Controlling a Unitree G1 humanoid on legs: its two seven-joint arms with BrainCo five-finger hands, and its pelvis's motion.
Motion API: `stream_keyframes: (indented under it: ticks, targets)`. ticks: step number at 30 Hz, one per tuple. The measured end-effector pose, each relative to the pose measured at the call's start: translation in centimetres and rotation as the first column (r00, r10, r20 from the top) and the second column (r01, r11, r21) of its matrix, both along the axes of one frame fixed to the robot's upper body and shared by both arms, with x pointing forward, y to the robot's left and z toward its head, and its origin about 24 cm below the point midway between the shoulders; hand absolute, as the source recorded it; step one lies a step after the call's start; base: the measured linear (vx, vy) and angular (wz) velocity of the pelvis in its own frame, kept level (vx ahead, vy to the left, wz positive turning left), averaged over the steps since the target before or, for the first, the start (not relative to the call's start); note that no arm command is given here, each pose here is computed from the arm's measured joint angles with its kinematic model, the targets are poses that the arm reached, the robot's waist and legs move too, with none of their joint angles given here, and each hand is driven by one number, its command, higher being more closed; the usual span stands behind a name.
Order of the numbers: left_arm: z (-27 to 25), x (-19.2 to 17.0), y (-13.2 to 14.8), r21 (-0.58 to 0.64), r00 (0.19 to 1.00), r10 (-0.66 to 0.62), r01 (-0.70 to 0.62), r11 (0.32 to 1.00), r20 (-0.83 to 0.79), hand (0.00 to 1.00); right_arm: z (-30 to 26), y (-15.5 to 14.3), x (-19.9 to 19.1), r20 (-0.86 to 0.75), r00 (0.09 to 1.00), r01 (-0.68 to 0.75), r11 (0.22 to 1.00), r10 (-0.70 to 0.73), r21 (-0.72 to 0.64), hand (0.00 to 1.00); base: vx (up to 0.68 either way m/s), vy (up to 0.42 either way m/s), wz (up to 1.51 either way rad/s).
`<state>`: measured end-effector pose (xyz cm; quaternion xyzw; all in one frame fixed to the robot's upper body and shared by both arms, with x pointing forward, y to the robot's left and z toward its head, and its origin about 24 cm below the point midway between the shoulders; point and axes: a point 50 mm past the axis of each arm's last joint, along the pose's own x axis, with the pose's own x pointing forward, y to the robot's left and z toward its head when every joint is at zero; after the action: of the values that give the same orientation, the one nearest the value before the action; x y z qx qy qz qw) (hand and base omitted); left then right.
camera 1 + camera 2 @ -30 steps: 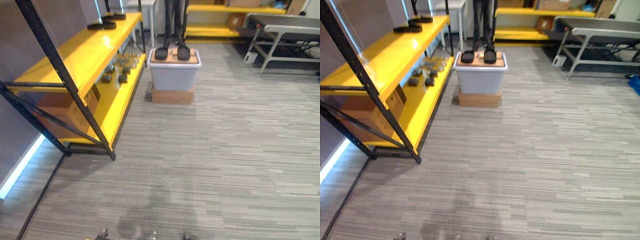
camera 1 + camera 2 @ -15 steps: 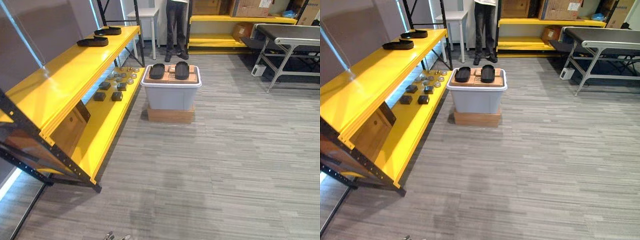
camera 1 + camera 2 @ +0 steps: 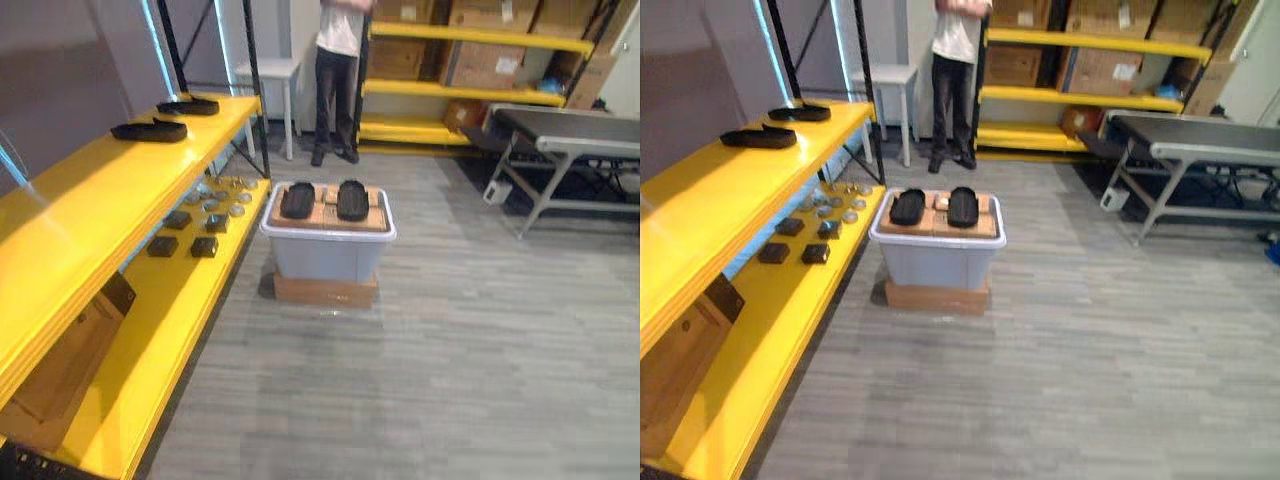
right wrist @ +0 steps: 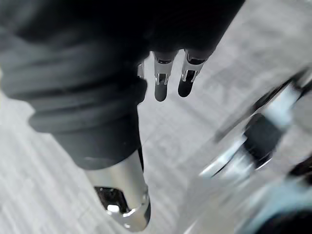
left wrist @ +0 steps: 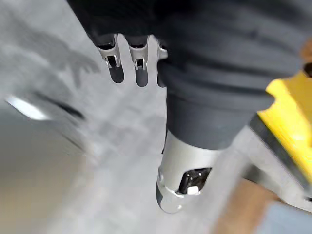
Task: Walk over and take plastic housings, then place them on the shelf
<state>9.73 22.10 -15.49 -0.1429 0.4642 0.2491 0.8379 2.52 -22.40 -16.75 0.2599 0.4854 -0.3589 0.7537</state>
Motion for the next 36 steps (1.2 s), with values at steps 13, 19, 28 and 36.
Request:
stream_keyframes:
  ticks: [13,19,28,36]
  targets:
    - [-0.3,-1.1,-0.8,-0.065,0.978,0.208,-0.206,0.976,0.018,0.0,0.2,-0.5,-0.4,0.002,1.0,0.016,1.0,-0.016,-0.016,0.0,0.65,-0.289,0.19]
    - [-1.0,-4.9,-0.7,-0.054,0.978,0.187,-0.193,0.98,-0.091,0.0,0.5,-2.1,-0.2,0.012,0.996,0.093,0.995,-0.093,-0.045,0.0,0.58,0.075,-0.29]
    - [-0.3,-3.6,2.0,0.039,0.995,-0.006,0.01,0.999,-0.1,0.0,1.9,0.3,7.5,0.16,0.948,-0.257,0.959,0.275,-0.122,0.0,0.55,0.128,-0.09]
    - [0.6,0.0,1.9,0.087,0.996,-0.09,0.09,0.992,-0.008,0.0,7.0,-1.1,12.4,0.245,0.809,-0.383,0.795,0.534,-0.47,0.0,0.31,-0.212,0.31]
